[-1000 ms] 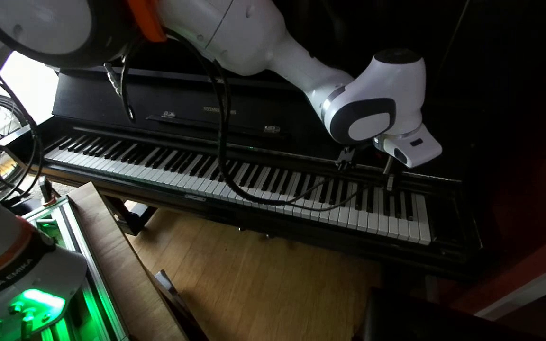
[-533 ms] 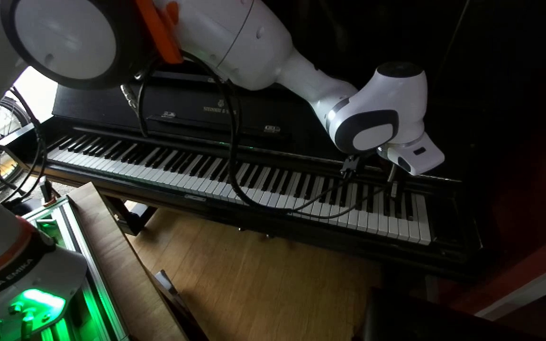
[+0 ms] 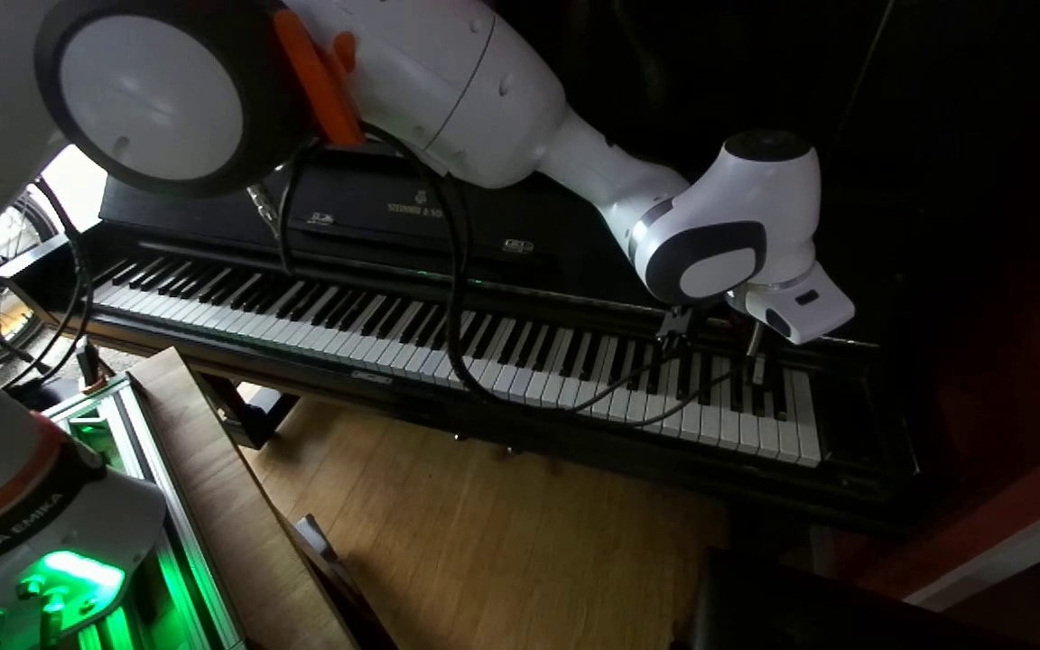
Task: Push the rightmost g sharp key on the piano
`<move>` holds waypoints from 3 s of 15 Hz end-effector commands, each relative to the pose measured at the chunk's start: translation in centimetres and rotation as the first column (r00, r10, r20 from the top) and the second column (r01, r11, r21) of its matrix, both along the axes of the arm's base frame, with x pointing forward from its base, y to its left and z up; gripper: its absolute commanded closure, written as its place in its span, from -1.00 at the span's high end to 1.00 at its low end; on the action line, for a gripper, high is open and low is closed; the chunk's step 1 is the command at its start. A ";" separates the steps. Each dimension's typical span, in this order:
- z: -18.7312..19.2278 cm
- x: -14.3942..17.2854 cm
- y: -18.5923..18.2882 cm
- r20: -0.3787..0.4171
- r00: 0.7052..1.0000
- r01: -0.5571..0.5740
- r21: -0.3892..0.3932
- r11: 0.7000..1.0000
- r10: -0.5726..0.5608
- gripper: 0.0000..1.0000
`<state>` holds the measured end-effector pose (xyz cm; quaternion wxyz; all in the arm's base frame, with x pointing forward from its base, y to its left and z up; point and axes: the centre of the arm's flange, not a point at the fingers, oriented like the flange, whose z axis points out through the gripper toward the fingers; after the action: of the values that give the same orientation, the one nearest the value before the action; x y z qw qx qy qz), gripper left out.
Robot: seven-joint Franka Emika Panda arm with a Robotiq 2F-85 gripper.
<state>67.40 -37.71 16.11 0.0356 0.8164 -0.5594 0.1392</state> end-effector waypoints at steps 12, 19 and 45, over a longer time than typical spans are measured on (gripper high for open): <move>-2.0 0.7 -1.0 0.001 1.000 -0.008 0.008 1.000 0.008 -1.00; -2.3 0.8 -1.2 -0.005 1.000 -0.007 0.010 1.000 0.007 -1.00; 5.1 -0.6 0.6 -0.005 1.000 -0.009 -0.026 1.000 0.009 0.56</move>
<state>68.61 -38.20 19.74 0.0362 0.8154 -0.5543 0.1632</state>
